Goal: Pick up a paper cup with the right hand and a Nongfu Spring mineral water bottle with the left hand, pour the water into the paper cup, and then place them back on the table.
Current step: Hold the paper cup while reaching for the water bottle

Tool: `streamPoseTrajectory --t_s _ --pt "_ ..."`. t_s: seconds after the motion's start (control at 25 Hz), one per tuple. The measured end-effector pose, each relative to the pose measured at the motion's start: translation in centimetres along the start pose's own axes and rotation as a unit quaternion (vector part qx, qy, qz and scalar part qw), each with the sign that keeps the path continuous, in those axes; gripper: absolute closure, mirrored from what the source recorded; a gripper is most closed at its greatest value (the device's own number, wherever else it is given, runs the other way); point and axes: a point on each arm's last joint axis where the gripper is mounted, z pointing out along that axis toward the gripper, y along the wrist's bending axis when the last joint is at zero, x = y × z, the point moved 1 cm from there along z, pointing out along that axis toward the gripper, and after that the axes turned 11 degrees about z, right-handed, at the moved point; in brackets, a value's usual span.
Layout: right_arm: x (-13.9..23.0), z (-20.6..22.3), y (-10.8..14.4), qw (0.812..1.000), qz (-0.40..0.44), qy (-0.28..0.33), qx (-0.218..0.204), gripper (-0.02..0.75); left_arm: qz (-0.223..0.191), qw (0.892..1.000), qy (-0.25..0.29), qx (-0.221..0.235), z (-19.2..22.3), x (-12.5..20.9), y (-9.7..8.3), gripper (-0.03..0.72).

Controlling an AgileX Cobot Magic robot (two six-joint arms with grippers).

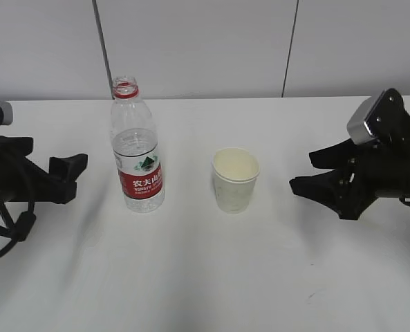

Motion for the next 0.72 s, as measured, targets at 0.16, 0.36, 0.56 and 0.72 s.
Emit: streamPoseTrajectory --t_s 0.16,0.36,0.56,0.72 --pt "-0.4 0.2 -0.3 1.0 -0.03 -0.005 0.0 0.222 0.009 1.0 -0.016 0.024 1.1 0.7 -0.8 0.104" --pt "-0.1 0.7 -0.6 0.999 -0.033 -0.002 -0.003 0.223 0.016 0.998 -0.03 0.05 2.2 1.8 -1.6 0.104" --pt "1.6 1.8 -1.0 1.0 -0.011 0.019 -0.015 0.223 0.015 0.997 -0.038 0.066 2.8 2.4 -2.2 0.104" --pt "1.8 2.0 -1.1 1.0 -0.008 0.021 -0.017 0.223 0.006 0.994 -0.067 0.085 3.1 2.6 -2.8 0.104"
